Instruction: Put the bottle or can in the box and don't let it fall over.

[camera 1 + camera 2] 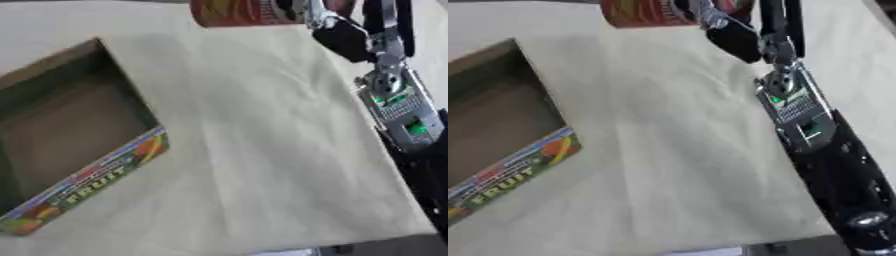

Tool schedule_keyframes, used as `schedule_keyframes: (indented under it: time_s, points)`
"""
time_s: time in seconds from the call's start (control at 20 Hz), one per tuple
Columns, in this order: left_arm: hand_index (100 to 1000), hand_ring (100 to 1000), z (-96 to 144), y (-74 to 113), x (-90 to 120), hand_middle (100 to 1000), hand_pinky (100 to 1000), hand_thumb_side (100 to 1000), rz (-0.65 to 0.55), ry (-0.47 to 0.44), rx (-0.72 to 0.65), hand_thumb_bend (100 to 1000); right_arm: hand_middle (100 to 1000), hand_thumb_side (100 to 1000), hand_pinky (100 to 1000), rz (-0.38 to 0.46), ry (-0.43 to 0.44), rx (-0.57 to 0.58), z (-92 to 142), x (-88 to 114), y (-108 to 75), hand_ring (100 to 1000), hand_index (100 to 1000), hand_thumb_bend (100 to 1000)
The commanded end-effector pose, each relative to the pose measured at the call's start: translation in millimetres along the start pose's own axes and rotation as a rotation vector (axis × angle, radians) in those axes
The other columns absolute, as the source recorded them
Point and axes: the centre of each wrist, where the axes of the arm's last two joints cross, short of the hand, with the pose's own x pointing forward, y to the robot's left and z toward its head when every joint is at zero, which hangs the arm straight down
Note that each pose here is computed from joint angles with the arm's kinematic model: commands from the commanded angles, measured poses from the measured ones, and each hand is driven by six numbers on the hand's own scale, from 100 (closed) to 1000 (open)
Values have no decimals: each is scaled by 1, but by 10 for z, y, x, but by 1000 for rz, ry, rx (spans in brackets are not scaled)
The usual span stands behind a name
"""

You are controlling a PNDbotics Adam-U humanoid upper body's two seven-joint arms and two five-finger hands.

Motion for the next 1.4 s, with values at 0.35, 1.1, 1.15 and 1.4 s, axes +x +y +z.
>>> schedule_keyframes:
  time_s: [0.35,1.1,1.15,1.4]
  points:
    - [696,802,-22,31,37,897,467,640,-12,-24,-4,205,282,100,100,-140,-145,16,-276,382,149,492,210,100]
    - [696,802,-12,34,13,896,469,637,-33,-26,-8,211,280,100,100,-290,-217,168,-469,613,686,485,241,100]
    - [696,802,-12,35,12,896,469,637,-34,-26,-8,212,281,100,100,-296,-219,183,-475,619,733,488,239,100]
    - [697,802,-33,52,25,896,471,633,-45,-34,0,215,284,100,100,-327,-218,240,-479,640,972,503,236,100]
